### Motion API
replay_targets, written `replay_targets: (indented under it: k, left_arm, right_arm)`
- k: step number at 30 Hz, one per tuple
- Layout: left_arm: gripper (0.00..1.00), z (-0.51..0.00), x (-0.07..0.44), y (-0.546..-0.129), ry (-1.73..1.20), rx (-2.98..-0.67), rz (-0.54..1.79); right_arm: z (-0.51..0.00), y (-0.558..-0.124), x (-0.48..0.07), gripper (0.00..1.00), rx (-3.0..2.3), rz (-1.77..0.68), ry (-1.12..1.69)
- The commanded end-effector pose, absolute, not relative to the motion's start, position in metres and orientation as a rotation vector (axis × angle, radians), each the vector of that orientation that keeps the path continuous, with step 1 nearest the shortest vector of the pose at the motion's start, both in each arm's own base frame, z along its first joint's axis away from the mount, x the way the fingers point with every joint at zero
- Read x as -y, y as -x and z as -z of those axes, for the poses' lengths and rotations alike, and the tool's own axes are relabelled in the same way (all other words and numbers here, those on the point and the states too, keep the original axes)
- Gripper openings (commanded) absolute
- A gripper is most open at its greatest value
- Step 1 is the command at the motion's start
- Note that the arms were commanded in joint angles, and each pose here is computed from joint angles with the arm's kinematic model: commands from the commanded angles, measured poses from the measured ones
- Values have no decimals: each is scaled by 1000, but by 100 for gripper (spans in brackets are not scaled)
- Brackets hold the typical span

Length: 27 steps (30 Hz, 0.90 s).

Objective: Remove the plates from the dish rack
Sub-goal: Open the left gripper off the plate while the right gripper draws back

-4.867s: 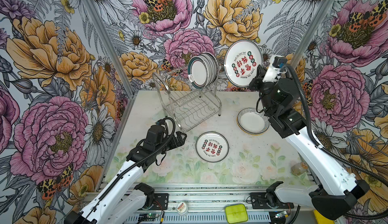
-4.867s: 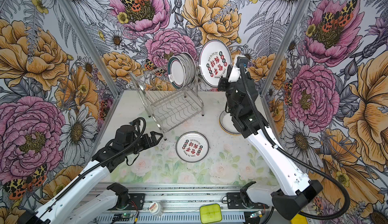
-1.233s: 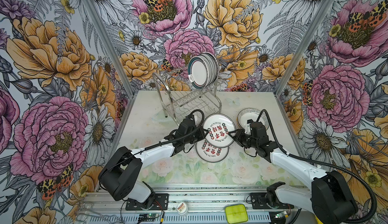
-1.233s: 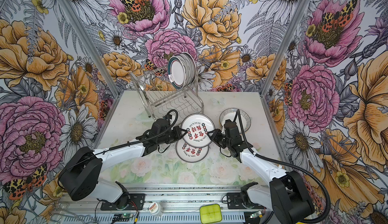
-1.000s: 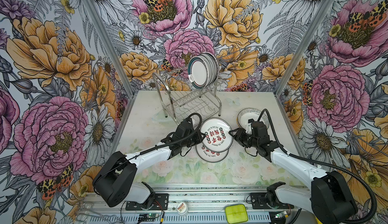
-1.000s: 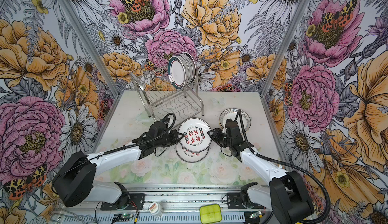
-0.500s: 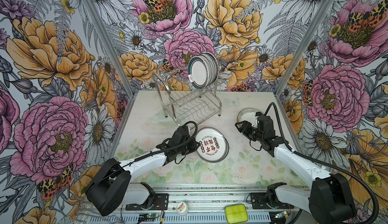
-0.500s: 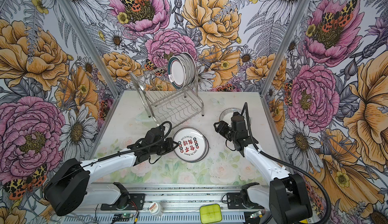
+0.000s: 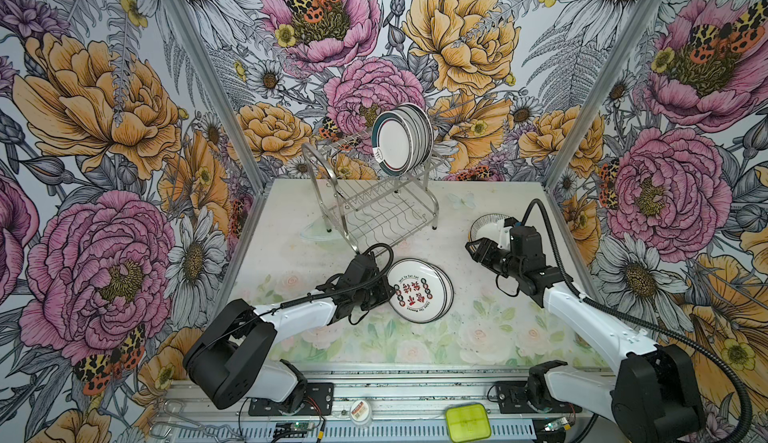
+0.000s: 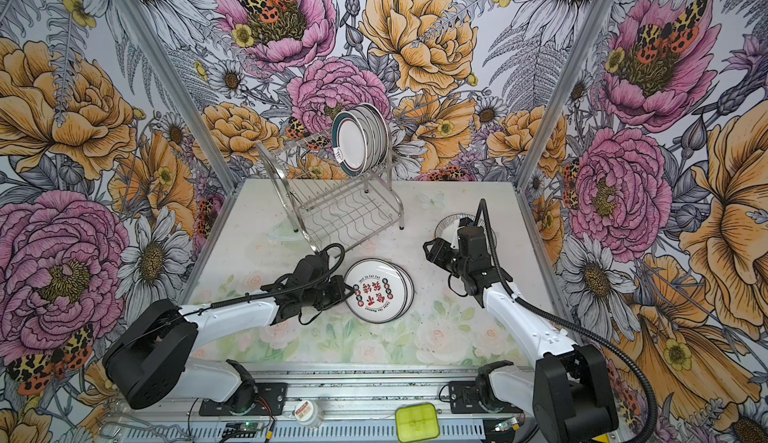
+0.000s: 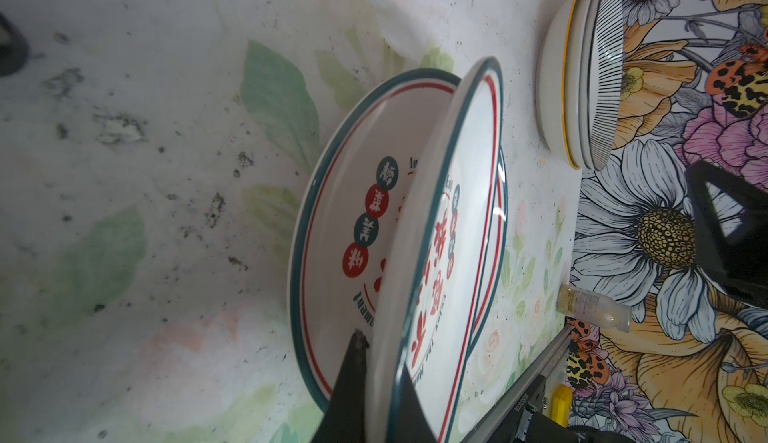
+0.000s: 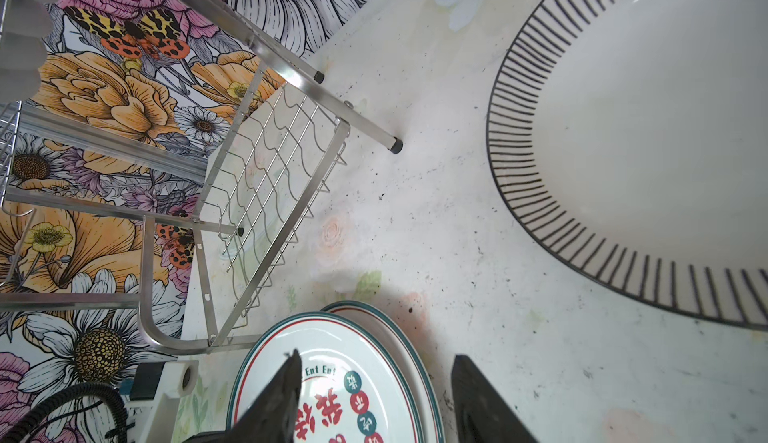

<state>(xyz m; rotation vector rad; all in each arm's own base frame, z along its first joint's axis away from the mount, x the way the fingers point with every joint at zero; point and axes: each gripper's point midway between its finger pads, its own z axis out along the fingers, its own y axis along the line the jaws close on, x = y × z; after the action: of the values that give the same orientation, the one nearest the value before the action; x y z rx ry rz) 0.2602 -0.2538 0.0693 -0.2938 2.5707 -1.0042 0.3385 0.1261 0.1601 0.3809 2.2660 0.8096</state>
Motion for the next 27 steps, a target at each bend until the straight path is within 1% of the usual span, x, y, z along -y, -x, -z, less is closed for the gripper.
replay_targets:
  k: [1,5,11,14,17,27]
  left_arm:
    - [5,-84,265,-266,271,-2520,1080]
    - [15,-82,265,-265,273,-2536,1072]
    - [35,-77,260,-264,284,-2569,1010]
    - [39,-72,256,-262,291,-2600,962]
    - [45,-68,255,-262,295,-2625,923]
    - [53,-54,261,-262,276,-2719,806]
  right_arm:
    - [-177,-345,-130,62,-2228,-801,-332]
    - [-177,-347,-131,62,-2233,-803,-328]
    - [-179,-349,-132,64,-2232,-806,-321]
    - [-178,-349,-133,66,-2237,-808,-323]
    - [-176,-350,-133,67,-2247,-806,-322]
    - [-178,-346,-152,69,-2292,-808,-171]
